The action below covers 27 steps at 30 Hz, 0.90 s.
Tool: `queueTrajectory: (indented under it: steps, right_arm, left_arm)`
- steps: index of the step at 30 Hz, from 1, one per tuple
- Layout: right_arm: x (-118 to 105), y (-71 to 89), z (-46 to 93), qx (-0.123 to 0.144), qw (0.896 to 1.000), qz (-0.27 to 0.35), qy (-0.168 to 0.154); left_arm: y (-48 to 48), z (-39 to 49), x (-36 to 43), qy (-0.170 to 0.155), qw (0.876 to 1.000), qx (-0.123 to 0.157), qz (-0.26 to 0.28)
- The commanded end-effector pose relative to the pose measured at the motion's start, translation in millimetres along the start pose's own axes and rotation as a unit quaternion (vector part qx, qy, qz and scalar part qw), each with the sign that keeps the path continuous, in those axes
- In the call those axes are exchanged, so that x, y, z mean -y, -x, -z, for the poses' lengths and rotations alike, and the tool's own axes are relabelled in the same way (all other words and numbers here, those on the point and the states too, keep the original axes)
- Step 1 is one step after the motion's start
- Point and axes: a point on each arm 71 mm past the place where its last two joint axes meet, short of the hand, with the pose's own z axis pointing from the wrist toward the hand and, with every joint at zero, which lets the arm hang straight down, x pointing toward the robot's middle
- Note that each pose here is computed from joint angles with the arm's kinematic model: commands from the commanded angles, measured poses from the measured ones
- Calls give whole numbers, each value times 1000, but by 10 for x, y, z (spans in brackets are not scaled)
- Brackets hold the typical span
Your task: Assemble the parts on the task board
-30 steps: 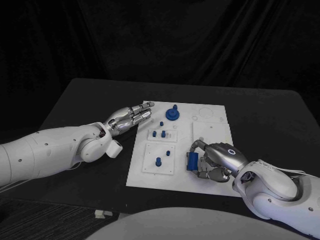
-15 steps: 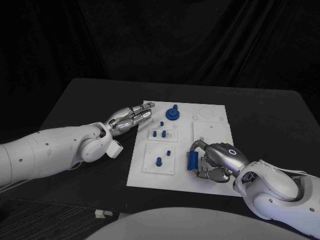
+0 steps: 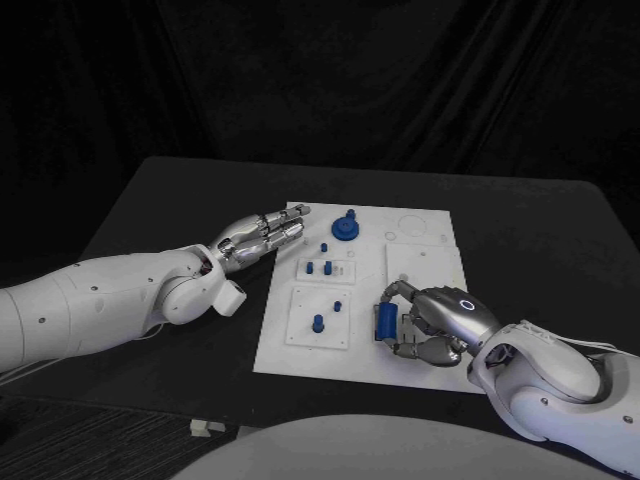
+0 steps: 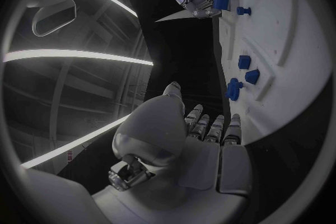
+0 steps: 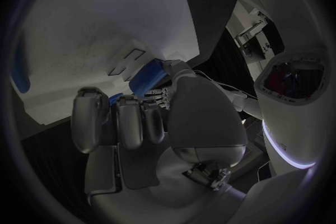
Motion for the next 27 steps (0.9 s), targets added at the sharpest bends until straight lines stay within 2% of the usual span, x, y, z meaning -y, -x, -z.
queueTrajectory:
  steps: [1,15,27]
  right_arm:
    - [-17,6,10,3,1000,-15,4]
    - [-12,-14,19,-11,1000,-19,5]
    - [26,-56,11,-37,999,-12,-6]
  left_arm:
    - [-14,-3,7,-6,1000,-4,6]
    - [-13,0,3,-6,1000,-3,6]
    - [-14,0,0,-6,1000,-4,6]
